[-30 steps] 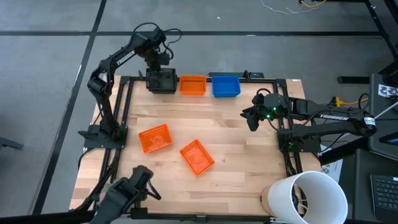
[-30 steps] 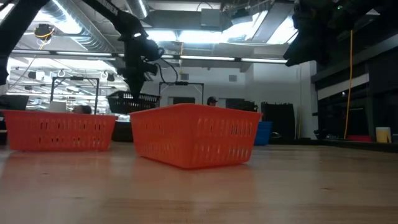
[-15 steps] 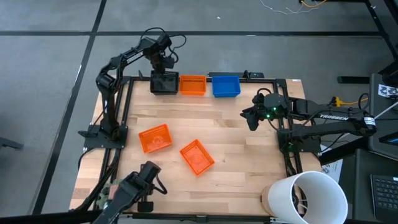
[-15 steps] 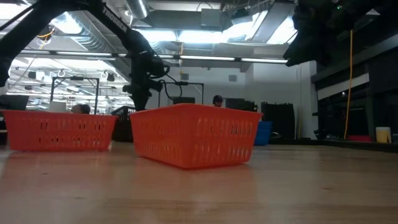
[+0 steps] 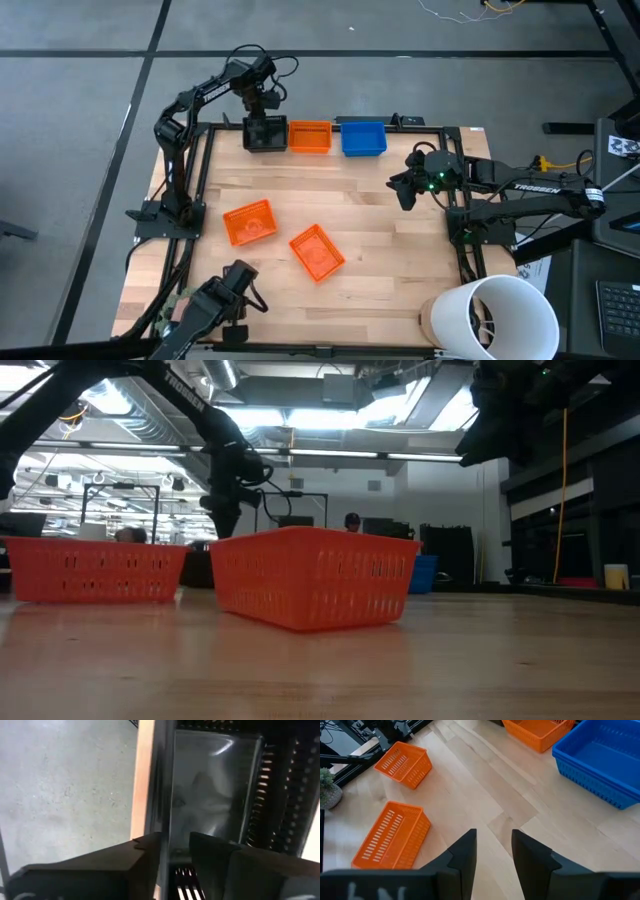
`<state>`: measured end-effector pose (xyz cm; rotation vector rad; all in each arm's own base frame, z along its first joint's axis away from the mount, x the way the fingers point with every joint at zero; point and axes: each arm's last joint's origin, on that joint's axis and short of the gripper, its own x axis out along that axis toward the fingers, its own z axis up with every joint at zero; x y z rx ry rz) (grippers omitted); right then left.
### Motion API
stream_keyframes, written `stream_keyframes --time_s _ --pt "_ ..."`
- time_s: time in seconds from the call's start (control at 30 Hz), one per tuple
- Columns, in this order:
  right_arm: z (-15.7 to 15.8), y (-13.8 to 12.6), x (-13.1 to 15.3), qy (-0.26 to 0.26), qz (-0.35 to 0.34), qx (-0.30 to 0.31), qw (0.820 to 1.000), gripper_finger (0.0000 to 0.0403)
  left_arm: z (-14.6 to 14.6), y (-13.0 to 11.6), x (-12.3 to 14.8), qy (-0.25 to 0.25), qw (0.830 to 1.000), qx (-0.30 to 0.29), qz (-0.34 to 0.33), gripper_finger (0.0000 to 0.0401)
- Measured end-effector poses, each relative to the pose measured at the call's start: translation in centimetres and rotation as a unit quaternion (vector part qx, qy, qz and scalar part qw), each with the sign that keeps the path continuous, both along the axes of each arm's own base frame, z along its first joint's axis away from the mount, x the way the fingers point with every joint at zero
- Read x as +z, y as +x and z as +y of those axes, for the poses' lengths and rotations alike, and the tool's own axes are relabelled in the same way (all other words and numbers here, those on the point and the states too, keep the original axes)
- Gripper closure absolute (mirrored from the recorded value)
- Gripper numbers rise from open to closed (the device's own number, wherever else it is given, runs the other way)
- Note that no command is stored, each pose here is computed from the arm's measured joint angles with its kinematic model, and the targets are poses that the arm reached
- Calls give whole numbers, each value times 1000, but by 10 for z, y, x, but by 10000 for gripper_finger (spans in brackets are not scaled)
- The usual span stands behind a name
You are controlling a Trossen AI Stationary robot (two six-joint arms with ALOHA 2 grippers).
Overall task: Stack baskets by color
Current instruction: Stack the bottom black bin on top of the top black bin, then stack the bottom left orange bin on top of the top orange bin
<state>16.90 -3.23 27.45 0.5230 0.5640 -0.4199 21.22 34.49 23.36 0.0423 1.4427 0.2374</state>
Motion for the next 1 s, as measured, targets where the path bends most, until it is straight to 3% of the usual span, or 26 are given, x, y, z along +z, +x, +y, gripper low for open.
stream_keyframes --time_s 0.27,0.4,0.5,0.63,0.73,0.9,1.0 --pt "0 0 0 -1 0 1 1000 281 1 0 0 4 1000 -2 0 294" --pt "0 0 0 -1 0 1 1000 281 -6 1 9 -9 999 35 -6 293" --pt "0 0 0 -1 0 0 1000 281 -25 7 36 -69 993 60 -72 293" --pt "-1 0 0 0 -1 -11 1000 281 -69 17 65 -220 961 91 -140 293" --pt "-1 0 0 4 -2 -15 1000 281 -105 24 75 -271 955 92 -79 293" --pt "0 0 0 6 -3 -17 1000 281 -155 48 65 -238 969 67 -1 293" --pt "0 0 0 15 -6 -23 1000 281 -181 60 44 -207 974 70 65 293"
